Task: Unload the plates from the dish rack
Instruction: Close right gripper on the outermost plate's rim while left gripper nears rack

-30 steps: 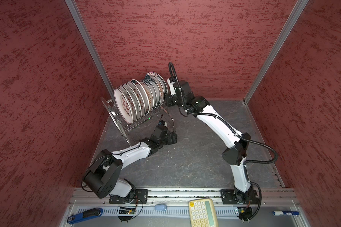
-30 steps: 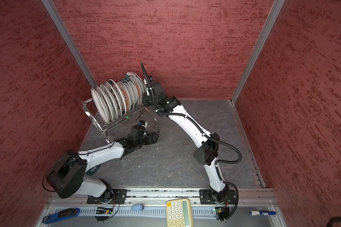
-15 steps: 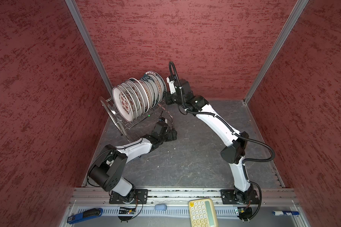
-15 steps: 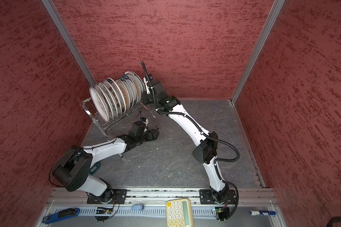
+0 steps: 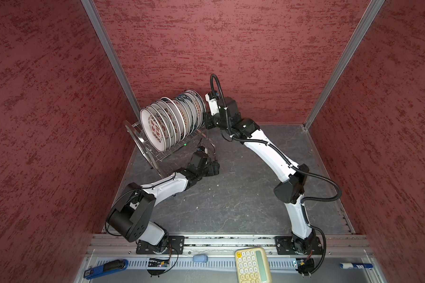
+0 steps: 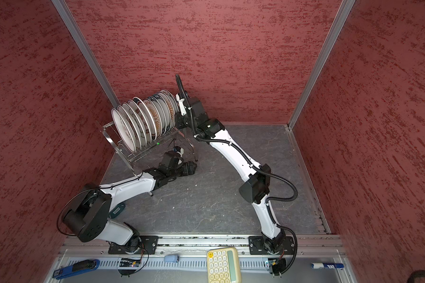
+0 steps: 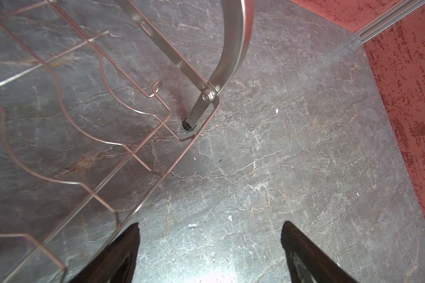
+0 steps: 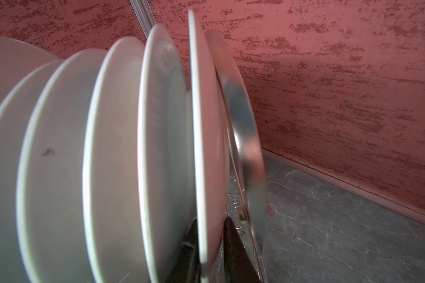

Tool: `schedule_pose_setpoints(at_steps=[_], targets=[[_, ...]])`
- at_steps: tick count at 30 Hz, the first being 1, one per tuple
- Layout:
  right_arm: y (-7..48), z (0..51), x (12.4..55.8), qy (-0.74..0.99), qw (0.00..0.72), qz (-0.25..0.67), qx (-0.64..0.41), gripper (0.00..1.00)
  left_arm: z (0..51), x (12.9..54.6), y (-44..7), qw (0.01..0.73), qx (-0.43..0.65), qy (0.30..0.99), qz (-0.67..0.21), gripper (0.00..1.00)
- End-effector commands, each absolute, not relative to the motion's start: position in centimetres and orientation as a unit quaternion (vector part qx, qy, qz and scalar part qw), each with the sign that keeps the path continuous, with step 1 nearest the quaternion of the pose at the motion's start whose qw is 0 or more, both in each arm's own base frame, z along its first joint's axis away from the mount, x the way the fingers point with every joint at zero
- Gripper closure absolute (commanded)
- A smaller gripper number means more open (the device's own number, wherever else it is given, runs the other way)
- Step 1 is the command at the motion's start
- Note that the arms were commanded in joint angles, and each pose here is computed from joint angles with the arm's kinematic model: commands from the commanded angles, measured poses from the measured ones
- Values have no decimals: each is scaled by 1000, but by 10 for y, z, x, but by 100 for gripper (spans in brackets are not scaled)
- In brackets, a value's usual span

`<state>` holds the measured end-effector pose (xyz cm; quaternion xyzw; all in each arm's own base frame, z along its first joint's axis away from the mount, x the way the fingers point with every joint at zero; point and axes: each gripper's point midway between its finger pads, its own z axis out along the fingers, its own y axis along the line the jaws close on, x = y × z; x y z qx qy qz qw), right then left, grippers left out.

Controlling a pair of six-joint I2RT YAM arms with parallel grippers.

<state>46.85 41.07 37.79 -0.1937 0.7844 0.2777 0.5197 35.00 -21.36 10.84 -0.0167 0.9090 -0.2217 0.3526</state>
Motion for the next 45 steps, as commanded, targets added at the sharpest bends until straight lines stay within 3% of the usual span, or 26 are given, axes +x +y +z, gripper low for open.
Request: schedule_pose_setpoints(at_steps=[1,14,33,45], targets=[[413,396,477,760,549,287,-199,81,118,346,-207,364,-16,907,-212,9],[420,399,487,746,563,293,-204,85,127,308,-208,358,-28,907,-218,0],[411,423,483,729,588,287,-200,100,128,280,-170,370,-74,908,-182,1],[404,465,472,700,616,316,-176,100,119,278,-166,367,-76,913,-162,1]])
